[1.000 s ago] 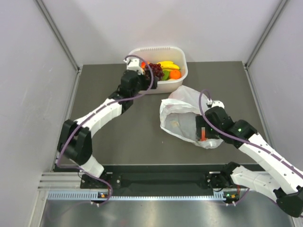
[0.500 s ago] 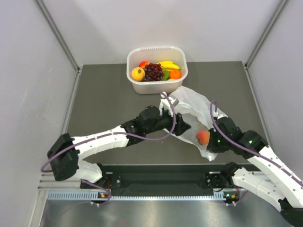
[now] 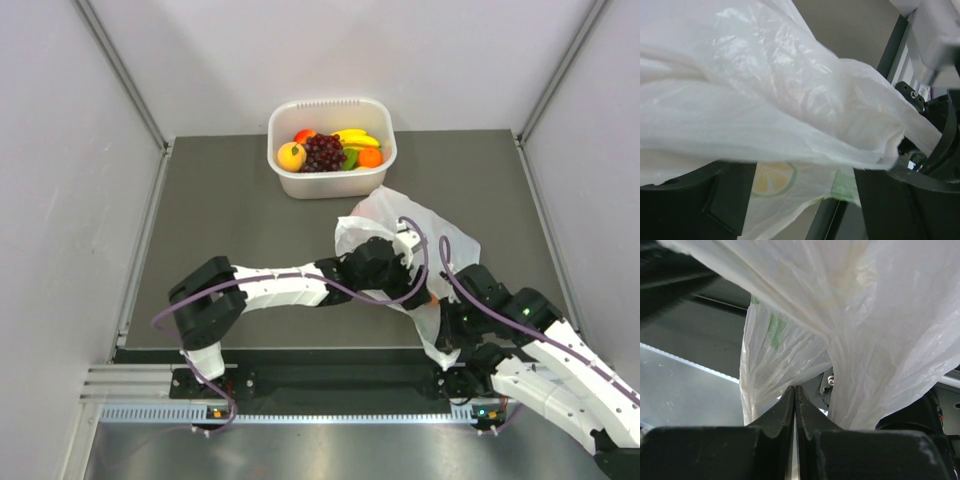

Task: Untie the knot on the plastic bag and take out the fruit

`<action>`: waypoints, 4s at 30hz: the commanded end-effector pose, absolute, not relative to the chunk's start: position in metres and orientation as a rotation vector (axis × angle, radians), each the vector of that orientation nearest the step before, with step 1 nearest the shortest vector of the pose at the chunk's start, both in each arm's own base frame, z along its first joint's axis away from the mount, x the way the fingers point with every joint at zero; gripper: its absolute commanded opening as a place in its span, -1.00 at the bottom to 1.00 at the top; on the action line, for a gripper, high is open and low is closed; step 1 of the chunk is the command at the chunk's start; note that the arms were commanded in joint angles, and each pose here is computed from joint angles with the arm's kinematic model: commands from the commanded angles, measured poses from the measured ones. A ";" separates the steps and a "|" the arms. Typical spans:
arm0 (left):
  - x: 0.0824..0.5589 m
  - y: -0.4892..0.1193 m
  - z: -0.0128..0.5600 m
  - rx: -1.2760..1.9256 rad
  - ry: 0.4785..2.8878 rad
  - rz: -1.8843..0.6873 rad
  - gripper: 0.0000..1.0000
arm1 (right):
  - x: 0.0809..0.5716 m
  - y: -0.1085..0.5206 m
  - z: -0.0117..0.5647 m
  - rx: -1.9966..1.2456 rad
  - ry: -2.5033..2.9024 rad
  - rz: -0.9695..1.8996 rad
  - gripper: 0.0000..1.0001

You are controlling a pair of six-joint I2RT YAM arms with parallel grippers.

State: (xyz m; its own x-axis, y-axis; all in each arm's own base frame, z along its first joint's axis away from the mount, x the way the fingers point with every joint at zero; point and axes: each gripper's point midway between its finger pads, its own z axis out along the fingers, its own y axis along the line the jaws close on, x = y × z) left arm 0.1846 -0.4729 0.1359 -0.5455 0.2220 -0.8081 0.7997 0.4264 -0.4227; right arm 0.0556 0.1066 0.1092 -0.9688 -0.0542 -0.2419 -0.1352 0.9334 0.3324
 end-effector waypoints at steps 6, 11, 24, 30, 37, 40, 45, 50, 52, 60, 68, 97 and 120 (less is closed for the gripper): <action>0.218 -0.512 0.136 0.824 1.914 -1.018 0.97 | 0.064 0.106 0.111 -0.101 2.831 0.488 -0.53; 0.231 -0.527 0.114 0.857 1.905 -0.962 0.98 | 0.069 0.109 0.114 -0.097 2.800 0.507 0.17; 0.234 -0.540 0.073 0.970 1.900 -1.010 0.97 | 0.089 0.106 0.130 -0.090 2.702 0.454 0.54; 0.226 -0.536 0.091 0.979 1.840 -1.061 -0.04 | 0.107 0.109 0.146 -0.071 2.617 0.449 0.44; 0.204 -0.499 0.149 0.937 1.822 -1.107 -1.00 | 0.141 0.118 0.175 -0.035 2.464 0.447 0.33; 0.197 -0.473 0.162 0.879 1.872 -1.086 -1.00 | 0.154 0.122 0.183 -0.044 2.419 0.442 0.32; 0.204 -0.432 0.197 0.747 1.869 -0.979 -1.00 | 0.174 0.128 0.193 -0.032 2.350 0.434 0.45; 0.233 -0.396 0.254 0.655 1.810 -0.821 -1.00 | 0.182 0.133 0.199 -0.058 2.330 0.427 0.67; 0.254 -0.382 0.275 0.629 1.753 -0.758 -1.00 | 0.184 0.135 0.201 -0.065 2.325 0.429 0.75; 0.443 -0.297 0.306 0.289 1.689 -0.555 -1.00 | 0.185 0.138 0.197 -0.113 2.316 0.438 0.85; 0.590 -0.241 0.281 0.041 1.645 -0.454 -1.00 | 0.187 0.141 0.184 -0.149 2.329 0.427 0.99; 0.535 -0.196 0.332 -0.082 1.480 -0.567 0.97 | 0.203 0.171 0.175 -0.205 2.300 0.535 0.99; 0.310 -0.343 0.232 0.776 1.776 -0.744 0.98 | 0.198 0.171 0.194 -0.236 2.220 0.588 0.93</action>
